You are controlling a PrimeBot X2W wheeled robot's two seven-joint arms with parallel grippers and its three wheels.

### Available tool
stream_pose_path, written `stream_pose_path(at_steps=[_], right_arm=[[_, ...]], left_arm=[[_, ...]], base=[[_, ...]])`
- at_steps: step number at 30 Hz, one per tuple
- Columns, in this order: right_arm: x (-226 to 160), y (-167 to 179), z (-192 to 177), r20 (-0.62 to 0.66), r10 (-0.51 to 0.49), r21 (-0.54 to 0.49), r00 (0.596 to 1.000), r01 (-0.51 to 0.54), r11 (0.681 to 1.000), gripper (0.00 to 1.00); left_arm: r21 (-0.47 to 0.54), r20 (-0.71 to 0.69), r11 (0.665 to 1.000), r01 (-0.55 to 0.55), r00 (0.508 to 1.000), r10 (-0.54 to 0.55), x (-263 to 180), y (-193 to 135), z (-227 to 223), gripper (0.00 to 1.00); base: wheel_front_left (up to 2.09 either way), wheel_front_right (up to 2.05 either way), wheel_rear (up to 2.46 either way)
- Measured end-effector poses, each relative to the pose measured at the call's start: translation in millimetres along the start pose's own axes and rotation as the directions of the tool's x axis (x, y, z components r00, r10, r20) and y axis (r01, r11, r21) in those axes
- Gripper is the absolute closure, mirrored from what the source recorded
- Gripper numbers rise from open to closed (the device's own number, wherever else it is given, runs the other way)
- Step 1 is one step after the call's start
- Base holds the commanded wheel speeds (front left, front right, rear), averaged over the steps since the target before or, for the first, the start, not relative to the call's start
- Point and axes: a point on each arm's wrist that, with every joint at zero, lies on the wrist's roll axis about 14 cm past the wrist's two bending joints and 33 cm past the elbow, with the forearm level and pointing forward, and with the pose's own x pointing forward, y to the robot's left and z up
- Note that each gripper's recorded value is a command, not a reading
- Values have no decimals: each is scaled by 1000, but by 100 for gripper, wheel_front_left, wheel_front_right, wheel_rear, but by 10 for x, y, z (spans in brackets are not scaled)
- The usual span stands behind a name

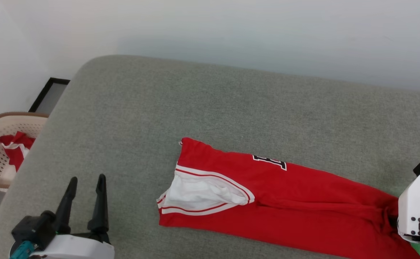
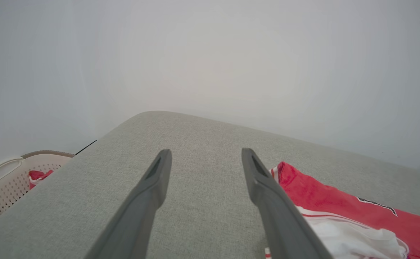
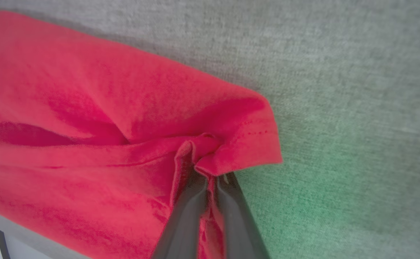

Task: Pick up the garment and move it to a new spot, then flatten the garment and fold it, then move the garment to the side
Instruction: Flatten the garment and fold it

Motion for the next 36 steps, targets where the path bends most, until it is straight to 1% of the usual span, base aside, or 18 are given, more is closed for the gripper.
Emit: stream_pose_path(at_steps=[3, 8, 12, 17, 21, 23, 26, 29, 33, 36], right_arm=[[-31, -27, 30, 17, 8, 8, 1000, -8, 1000, 100], [-108, -177, 86, 63, -17, 23, 998, 15, 1000, 100], [-228, -490, 113, 83, -88, 59, 993, 83, 995, 100], [-374, -900, 116, 87, -185, 112, 979, 175, 978, 100], [-477, -1169, 99, 84, -259, 137, 962, 247, 959, 100], [-507, -1232, 90, 84, -277, 145, 957, 263, 954, 100], [-531, -1230, 82, 85, -279, 147, 957, 265, 953, 100], [-568, -1127, 99, 90, -260, 117, 962, 249, 961, 100], [-620, -781, 171, 121, -157, 86, 980, 147, 985, 100], [-697, -506, 212, 150, -75, 57, 986, 67, 996, 100]], left_arm=[[-6, 4, 1000, -1, 1000, 1, 21, -5, -4, 0], [-15, 9, 1000, 12, 1000, -12, 48, -41, -13, 0], [-22, -9, 1000, 12, 1000, -13, 56, -47, -81, 0], [-25, -12, 999, 38, 999, -39, 105, -127, -108, 0], [-27, -17, 998, 55, 998, -55, 139, -174, -135, 0], [-25, -17, 998, 61, 998, -61, 152, -187, -141, 0], [-30, -18, 997, 76, 997, -77, 163, -232, -151, 0], [-34, -12, 996, 81, 997, -82, 157, -249, -140, 0], [-45, -11, 994, 95, 995, -95, 112, -291, -147, 0], [-47, -10, 994, 103, 995, -104, 70, -315, -146, 0]], base=[[0, 0, 0], [0, 0, 0], [0, 0, 0], [0, 0, 0], [0, 0, 0], [0, 0, 0], [0, 0, 0], [0, 0, 0], [0, 0, 0], [0, 0, 0]])
